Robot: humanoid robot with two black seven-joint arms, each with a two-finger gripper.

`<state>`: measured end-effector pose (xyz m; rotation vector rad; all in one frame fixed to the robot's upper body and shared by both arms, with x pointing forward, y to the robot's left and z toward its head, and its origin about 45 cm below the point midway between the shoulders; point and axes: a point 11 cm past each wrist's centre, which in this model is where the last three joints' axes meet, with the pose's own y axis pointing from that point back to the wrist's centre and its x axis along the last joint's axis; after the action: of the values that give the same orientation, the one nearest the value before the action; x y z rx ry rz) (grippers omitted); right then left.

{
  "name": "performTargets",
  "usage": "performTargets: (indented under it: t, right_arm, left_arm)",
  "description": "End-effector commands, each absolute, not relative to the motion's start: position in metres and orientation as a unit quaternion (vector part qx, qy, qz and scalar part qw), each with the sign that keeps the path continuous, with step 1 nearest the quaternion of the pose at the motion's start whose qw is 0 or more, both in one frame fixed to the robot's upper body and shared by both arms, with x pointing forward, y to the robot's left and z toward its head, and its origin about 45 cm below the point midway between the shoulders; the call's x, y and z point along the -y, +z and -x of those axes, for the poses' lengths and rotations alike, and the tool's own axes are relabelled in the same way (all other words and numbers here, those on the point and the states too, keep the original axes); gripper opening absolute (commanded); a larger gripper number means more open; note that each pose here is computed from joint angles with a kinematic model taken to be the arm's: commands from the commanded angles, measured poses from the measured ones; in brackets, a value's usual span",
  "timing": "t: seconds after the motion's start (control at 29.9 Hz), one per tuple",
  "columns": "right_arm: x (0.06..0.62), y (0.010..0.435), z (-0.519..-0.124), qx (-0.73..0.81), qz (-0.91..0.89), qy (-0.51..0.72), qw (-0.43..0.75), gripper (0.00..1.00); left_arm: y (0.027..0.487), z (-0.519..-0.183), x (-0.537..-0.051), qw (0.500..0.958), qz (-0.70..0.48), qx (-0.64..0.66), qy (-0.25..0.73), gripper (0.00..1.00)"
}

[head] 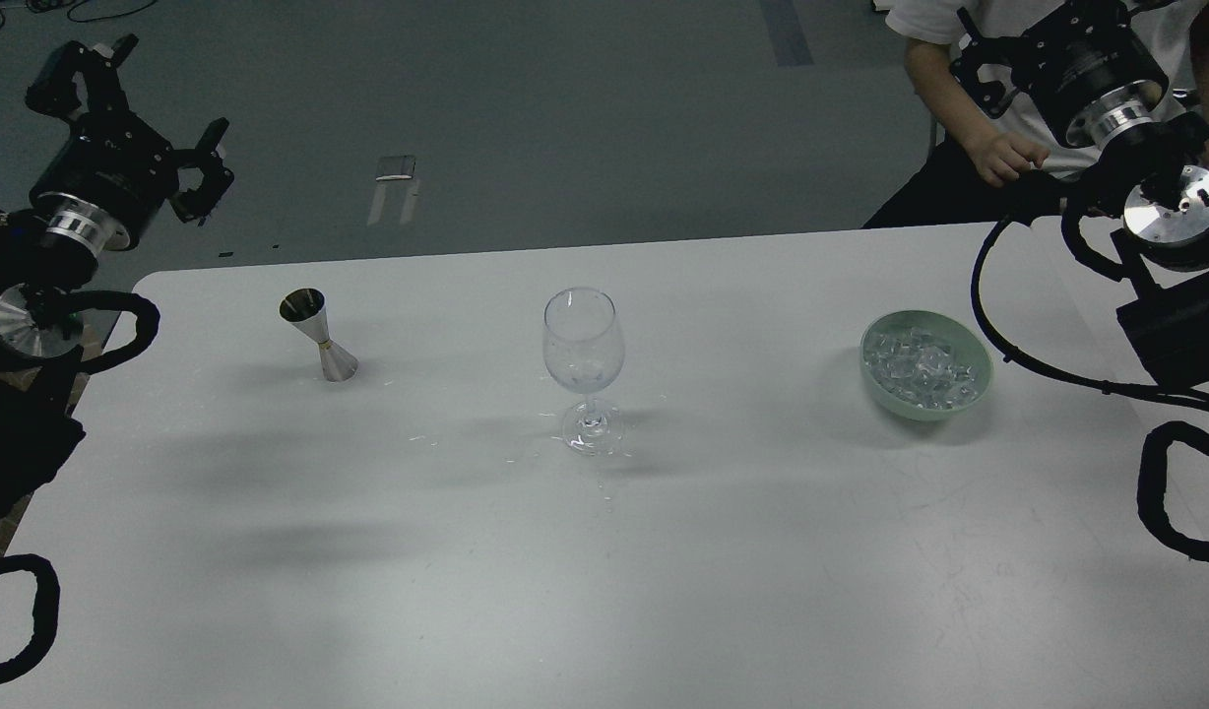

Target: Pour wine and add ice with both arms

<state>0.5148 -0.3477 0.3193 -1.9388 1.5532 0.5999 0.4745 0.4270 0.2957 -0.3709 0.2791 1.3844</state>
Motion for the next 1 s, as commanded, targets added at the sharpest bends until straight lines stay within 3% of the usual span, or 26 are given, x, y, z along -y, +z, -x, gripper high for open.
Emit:
performTargets:
  t: [0.0,0.97]
  right_arm:
    - [0.3493,0.3239,-0.5154,-0.581,0.728,0.221,0.290,1.00]
    - [0.3502,0.3282,-0.5158,-0.580,0.730,0.217,0.289,1.00]
  left_arm:
    - [0.2967,-0.4751,-0.4263,0.743,0.178,-0.131,0.631,0.98]
    - [0.3044,-0.4775,-0.4262,0.731,0.227,-0.145,0.627,0.98]
